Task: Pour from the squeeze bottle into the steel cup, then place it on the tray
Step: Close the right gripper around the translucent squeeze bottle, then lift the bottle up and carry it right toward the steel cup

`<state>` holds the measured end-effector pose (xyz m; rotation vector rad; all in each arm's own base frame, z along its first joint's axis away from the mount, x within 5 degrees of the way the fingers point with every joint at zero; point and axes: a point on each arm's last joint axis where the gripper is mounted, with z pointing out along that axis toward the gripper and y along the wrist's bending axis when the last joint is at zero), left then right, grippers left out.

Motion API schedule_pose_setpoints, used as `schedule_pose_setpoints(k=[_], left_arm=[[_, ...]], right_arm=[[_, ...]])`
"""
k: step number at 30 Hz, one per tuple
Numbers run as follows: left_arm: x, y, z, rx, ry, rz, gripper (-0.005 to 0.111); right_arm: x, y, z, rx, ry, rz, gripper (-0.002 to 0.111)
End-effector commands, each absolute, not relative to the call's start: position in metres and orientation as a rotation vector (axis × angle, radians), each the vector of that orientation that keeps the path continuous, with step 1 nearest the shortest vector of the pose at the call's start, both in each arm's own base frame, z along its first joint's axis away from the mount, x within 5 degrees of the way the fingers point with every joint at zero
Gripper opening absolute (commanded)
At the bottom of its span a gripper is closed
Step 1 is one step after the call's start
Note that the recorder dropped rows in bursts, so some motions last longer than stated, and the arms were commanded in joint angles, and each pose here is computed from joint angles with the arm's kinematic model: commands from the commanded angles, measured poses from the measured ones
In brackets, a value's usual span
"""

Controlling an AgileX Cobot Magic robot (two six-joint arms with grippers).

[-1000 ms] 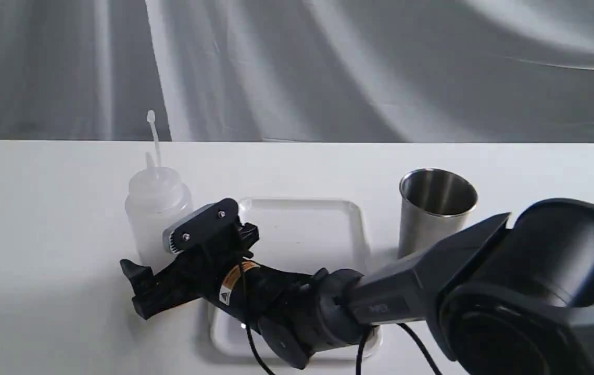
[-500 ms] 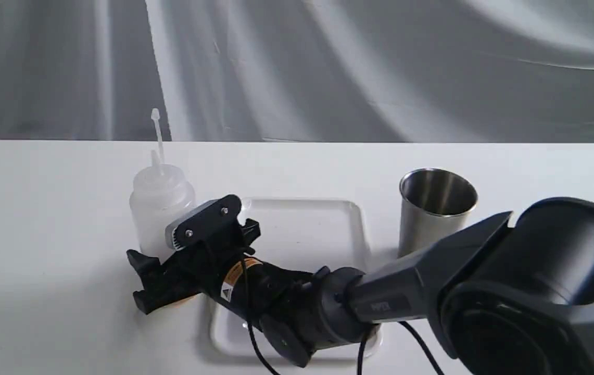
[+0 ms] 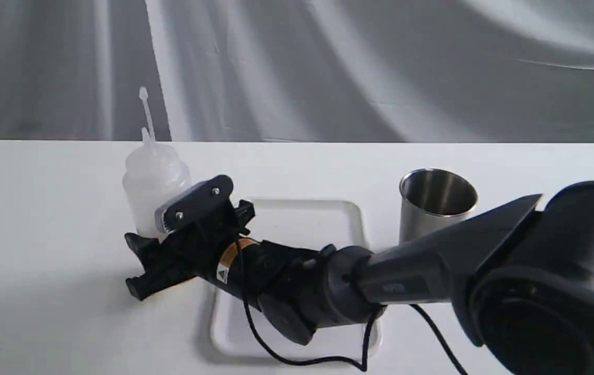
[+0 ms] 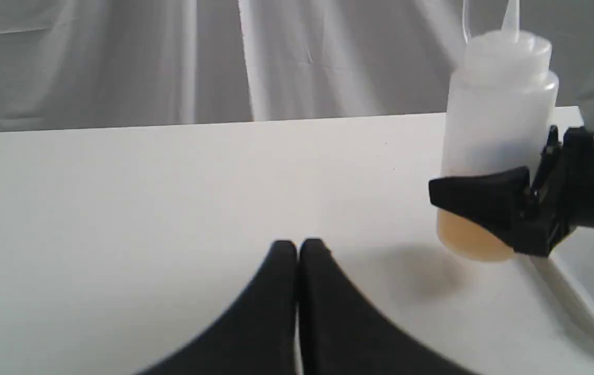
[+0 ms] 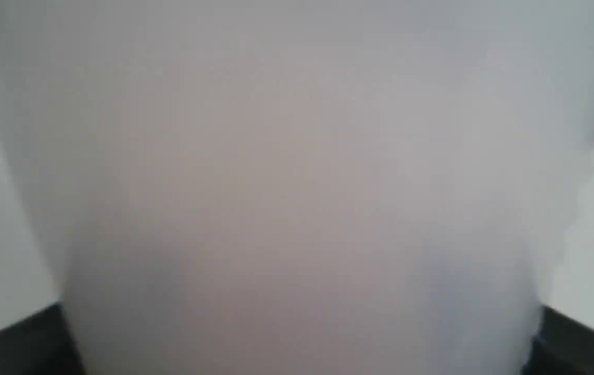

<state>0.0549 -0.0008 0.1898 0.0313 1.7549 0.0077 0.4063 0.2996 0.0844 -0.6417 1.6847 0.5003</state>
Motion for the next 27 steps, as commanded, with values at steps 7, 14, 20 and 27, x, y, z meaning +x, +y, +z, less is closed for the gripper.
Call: schedule_pose_setpoints(k=[7,14,20,27], left_arm=[[0.055,-0.001,0.189,0.033,1.749,0.000,0.000],[0.055,-0.001,0.189,0.033,1.749,0.000,0.000],[0.055,-0.001,0.189,0.033,1.749,0.000,0.000],[0.055,-0.001,0.189,0.033,1.749,0.000,0.000]], right_arm=[[0.400,0.292,0.197,-0.602,1.537,0.506,0.000],[0.373,0.268,0.269,-0.672,1.476,0.448,0.000],[0.348,0.233,0.323,-0.673,1.492,0.364,0.000],[0.310,0.191,0.373,-0.659,1.492,0.291,0.000]])
